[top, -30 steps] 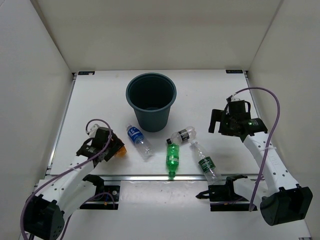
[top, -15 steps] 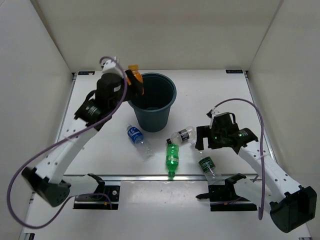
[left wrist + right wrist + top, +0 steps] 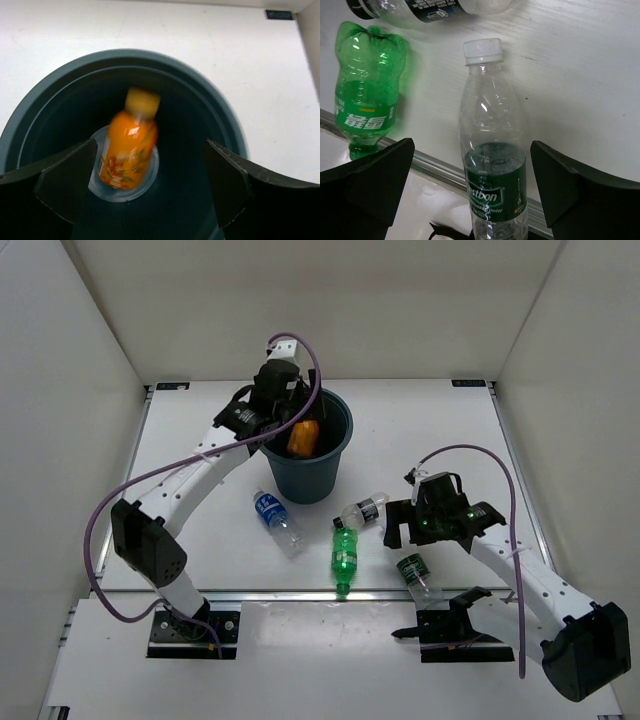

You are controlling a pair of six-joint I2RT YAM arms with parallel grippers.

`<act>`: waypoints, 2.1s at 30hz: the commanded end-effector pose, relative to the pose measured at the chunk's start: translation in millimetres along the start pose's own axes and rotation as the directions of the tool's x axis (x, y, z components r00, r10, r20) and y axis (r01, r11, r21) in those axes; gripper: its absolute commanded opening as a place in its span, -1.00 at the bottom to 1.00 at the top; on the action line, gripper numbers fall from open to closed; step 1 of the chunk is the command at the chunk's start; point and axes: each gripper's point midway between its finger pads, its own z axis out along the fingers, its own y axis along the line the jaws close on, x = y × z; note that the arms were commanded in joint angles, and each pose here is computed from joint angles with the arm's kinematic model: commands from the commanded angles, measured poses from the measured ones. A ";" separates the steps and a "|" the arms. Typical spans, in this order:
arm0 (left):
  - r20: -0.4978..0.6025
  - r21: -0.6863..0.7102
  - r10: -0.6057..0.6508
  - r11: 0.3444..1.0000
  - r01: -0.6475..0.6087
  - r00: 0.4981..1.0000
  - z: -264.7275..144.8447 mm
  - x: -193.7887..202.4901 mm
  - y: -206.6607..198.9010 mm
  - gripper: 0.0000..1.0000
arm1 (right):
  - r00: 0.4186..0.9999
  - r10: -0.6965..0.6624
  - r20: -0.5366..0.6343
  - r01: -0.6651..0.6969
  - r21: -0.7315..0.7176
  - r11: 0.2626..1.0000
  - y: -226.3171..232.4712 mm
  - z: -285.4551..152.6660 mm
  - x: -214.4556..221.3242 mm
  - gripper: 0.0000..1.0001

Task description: Put the plastic bottles in the bin

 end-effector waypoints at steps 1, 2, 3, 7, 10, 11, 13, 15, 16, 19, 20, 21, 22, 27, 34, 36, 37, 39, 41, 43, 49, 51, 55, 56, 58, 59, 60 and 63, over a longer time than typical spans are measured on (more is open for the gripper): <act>0.129 0.073 0.004 0.997 -0.014 0.992 -43.1 -58.1 -17.3 0.97 | 1.000 -0.008 0.000 0.008 -0.015 1.000 -0.2 12.7 -2.2 0.98; 0.147 0.068 0.020 0.997 -0.030 0.989 -51.5 -63.2 -16.6 0.98 | 1.000 -0.006 -0.023 0.005 -0.013 1.000 -2.8 19.3 4.4 0.97; 0.176 0.059 0.028 0.997 -0.039 0.984 -61.8 -68.1 -13.8 0.98 | 1.000 -0.003 -0.019 0.003 -0.009 1.000 -3.7 22.5 3.2 0.98; 0.208 0.057 0.011 0.998 -0.023 0.978 -99.4 -71.1 5.3 0.97 | 0.999 0.031 -0.043 -0.030 0.028 0.999 -13.6 34.3 8.6 0.92; 0.216 -0.005 -0.045 0.999 0.047 0.975 -121.1 -47.1 46.2 0.97 | 0.997 0.037 -0.065 -0.034 0.035 0.999 -16.7 41.1 12.5 0.74; 0.194 -0.010 -0.057 0.998 0.060 0.979 -128.0 -28.6 58.1 0.97 | 0.997 0.036 -0.067 -0.033 0.049 0.998 -19.4 42.6 13.6 0.61; 0.180 -0.032 -0.119 0.991 0.127 0.976 -143.0 -6.8 86.4 0.97 | 0.995 0.056 -0.086 -0.051 0.057 0.997 -22.2 46.0 17.2 0.35; 0.123 -0.101 -0.162 0.979 0.175 0.979 -142.9 34.4 115.7 0.97 | 0.992 0.082 -0.093 -0.073 0.090 0.993 -32.4 45.1 16.9 0.14; 0.143 -0.116 -0.201 0.969 0.218 0.969 -151.4 37.5 126.9 0.97 | 0.992 0.096 -0.085 -0.088 0.090 0.992 -33.2 43.4 13.2 -0.03; 0.114 -0.185 -0.248 0.946 0.266 0.962 -159.0 70.5 155.2 0.97 | 0.990 0.140 -0.034 -0.136 0.108 0.985 -43.7 33.6 0.3 -0.51; 0.087 -0.198 -0.260 0.942 0.272 0.962 -157.7 85.0 159.9 0.98 | 0.989 0.145 0.003 -0.145 0.112 0.983 -46.9 26.3 -7.5 -0.60; 0.107 -0.207 -0.286 0.930 0.303 0.952 -159.7 90.6 166.3 0.96 | 0.986 0.161 0.047 -0.165 0.119 0.979 -52.3 19.9 -16.1 -0.62; 0.095 -0.187 -0.294 0.933 0.307 0.951 -161.2 96.8 163.0 0.97 | 0.983 0.170 0.075 -0.177 0.111 0.978 -54.2 15.0 -23.7 -0.63; -0.032 -0.170 -0.342 0.928 0.332 0.939 -143.2 145.5 155.1 0.97 | 0.959 0.129 0.252 -0.162 0.115 0.980 -61.3 -31.5 -77.0 -0.73; -0.146 -0.147 -0.439 0.896 0.419 0.886 -131.6 204.1 148.6 0.97 | 0.806 -0.136 0.576 0.116 0.070 0.991 20.7 -114.3 -249.1 -0.77; -0.154 -0.161 -0.459 0.886 0.436 0.875 -133.9 211.9 151.4 0.98 | 0.705 -0.206 0.679 0.192 0.097 0.977 50.5 -136.7 -299.4 -0.80; -0.160 -0.160 -0.460 0.885 0.436 0.874 -134.6 215.3 150.3 0.98 | 0.656 -0.225 0.721 0.242 0.082 0.967 73.4 -148.2 -321.0 -0.79; -0.174 -0.161 -0.468 0.881 0.444 0.866 -136.2 223.9 150.7 0.96 | 0.531 -0.236 0.814 0.326 0.061 0.943 115.5 -172.3 -360.8 -0.81; -0.181 -0.171 -0.480 0.875 0.453 0.859 -138.0 230.3 152.0 0.97 | 0.454 -0.218 0.864 0.433 0.000 0.901 160.8 -173.2 -383.2 -0.81; -0.174 -0.182 -0.498 0.864 0.469 0.850 -141.5 232.2 153.8 0.97 | 0.393 -0.195 0.899 0.502 -0.032 0.864 189.9 -174.8 -395.4 -0.81; -0.141 -0.202 -0.510 0.854 0.479 0.849 -156.0 230.2 160.6 0.98 | 0.424 -0.173 0.889 0.563 -0.109 0.819 234.4 -127.3 -412.1 -0.69; -0.149 -0.227 -0.498 0.858 0.461 0.854 -159.3 233.4 164.8 0.98 | 0.456 -0.168 0.874 0.570 -0.142 0.809 239.7 -110.6 -410.8 -0.65; -0.176 -0.222 -0.481 0.869 0.441 0.859 -156.1 231.2 161.5 0.97 | 0.511 -0.153 0.846 0.561 -0.193 0.805 241.3 -90.6 -407.1 -0.30; -0.199 -0.216 -0.474 0.875 0.433 0.858 -153.4 233.2 157.7 0.97 | 0.491 -0.152 0.858 0.572 -0.185 0.799 242.6 -100.1 -407.2 -0.03; -0.204 -0.190 -0.455 0.887 0.420 0.867 -147.4 226.0 149.8 0.97 | 0.465 -0.161 0.870 0.573 -0.158 0.804 237.2 -109.6 -403.3 0.45; -0.214 -0.204 -0.444 0.891 0.405 0.870 -144.2 228.6 150.5 0.97 | 0.461 -0.167 0.871 0.567 -0.145 0.811 233.9 -107.8 -402.5 0.69; -0.200 -0.197 -0.443 0.892 0.407 0.874 -142.3 219.5 148.3 0.97 | 0.468 -0.175 0.866 0.562 -0.139 0.815 228.2 -106.5 -397.3 0.91; -0.185 -0.190 -0.411 0.906 0.378 0.893 -132.9 201.2 143.8 0.97 | 0.444 -0.151 0.883 0.553 -0.138 0.822 222.1 -129.1 -391.5 0.98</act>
